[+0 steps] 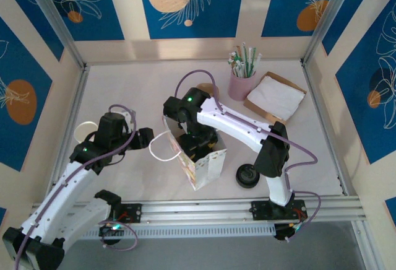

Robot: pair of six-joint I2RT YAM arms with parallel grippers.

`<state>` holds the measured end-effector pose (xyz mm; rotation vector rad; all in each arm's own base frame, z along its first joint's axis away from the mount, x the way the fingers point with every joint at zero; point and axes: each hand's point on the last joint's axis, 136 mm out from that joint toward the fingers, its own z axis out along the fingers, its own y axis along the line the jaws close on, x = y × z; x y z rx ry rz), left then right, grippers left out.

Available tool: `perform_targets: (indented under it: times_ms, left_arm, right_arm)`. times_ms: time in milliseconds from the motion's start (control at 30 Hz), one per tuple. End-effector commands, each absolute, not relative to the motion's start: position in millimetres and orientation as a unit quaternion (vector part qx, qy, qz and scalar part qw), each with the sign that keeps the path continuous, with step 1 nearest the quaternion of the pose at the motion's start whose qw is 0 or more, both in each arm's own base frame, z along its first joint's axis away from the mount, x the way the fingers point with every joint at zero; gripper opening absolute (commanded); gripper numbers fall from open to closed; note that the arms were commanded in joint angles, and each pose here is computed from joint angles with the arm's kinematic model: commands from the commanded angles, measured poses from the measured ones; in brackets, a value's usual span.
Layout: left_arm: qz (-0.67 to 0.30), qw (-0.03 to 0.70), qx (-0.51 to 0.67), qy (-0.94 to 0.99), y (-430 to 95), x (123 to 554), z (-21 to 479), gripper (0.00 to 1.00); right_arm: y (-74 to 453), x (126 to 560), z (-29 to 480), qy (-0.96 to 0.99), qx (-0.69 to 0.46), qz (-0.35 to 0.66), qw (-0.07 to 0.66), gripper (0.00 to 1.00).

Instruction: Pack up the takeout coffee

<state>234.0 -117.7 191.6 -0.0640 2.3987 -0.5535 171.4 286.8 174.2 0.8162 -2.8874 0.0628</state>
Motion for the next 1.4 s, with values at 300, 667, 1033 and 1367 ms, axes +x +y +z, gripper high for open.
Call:
perform_targets:
  times_ms: [300,667,1033,1367]
  left_arm:
    - [-0.222,0.348,-0.018,0.911,-119.5,236.6,204.6,0.72]
    - [-0.222,0.348,-0.017,0.911,-119.4,235.8,205.4,0.72]
    - [-0.221,0.348,-0.018,0.911,-119.2,236.0,205.6,0.73]
    - [-0.222,0.348,-0.018,0.911,-119.3,236.1,206.2,0.72]
  right_arm:
    - [265.2,154.0,180.1,-0.953,0.273,0.050,0.117,0.64]
    - [268.0,154.6,180.2,-0.953,0.276,0.045,0.113,0.64]
    - [269.6,155.0,179.5,-0.953,0.278,0.043,0.110,0.64]
    - [271.1,155.6,173.6,-0.952,0.280,0.039,0.115,0.64]
